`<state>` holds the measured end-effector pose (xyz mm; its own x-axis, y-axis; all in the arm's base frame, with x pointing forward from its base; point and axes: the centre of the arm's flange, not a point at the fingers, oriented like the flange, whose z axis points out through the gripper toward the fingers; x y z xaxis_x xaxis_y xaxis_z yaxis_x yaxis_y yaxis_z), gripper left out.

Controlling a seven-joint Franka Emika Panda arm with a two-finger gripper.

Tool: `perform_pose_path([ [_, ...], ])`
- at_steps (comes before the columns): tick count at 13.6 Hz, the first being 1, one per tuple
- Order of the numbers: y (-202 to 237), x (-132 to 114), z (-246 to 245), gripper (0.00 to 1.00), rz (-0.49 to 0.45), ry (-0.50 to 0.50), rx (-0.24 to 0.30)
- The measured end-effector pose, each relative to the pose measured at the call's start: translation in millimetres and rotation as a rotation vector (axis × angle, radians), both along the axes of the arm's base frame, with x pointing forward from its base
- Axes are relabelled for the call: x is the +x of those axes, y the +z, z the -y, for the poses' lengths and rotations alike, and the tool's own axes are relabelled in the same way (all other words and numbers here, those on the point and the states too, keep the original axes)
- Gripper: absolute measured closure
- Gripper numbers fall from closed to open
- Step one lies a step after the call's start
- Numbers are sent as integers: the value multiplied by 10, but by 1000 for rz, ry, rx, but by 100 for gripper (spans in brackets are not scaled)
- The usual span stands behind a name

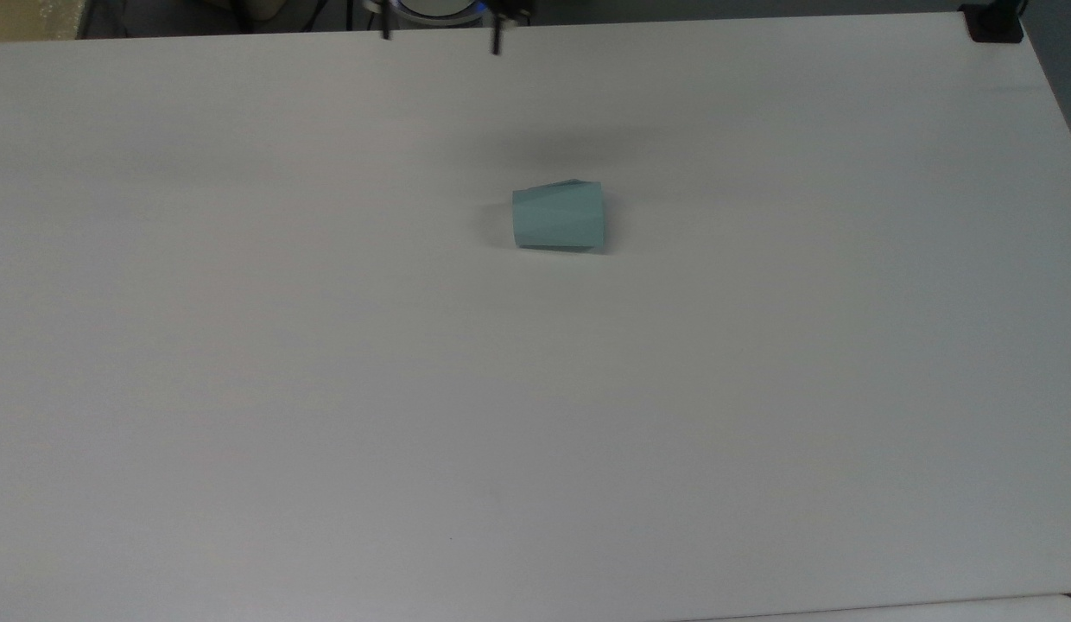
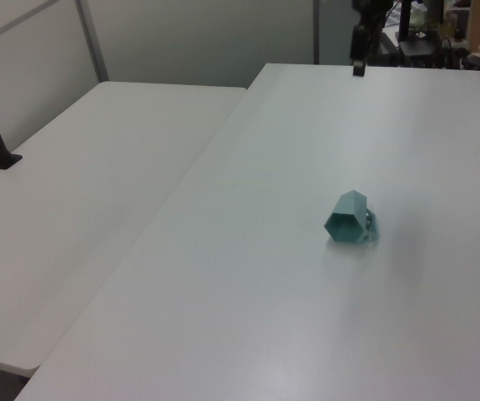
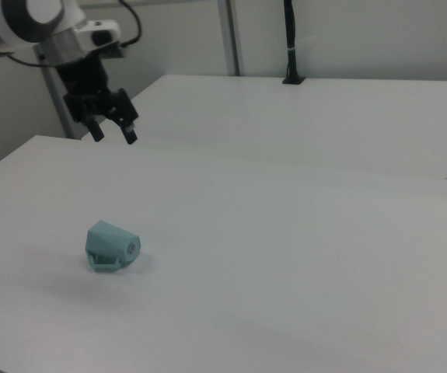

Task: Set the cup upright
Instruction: 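Move the open gripper down toward the base of the teal cup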

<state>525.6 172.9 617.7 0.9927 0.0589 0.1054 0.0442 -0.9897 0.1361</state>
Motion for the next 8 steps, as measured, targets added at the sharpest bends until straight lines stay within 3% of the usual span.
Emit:
perform_pose_path([
  [3, -286, -41, -841, 0, 54, 0, -146],
  [4, -507, -90, -1235, 0, 75, 2, -228],
  [8, -967, -331, -2053, 0, 94, 7, -425],
])
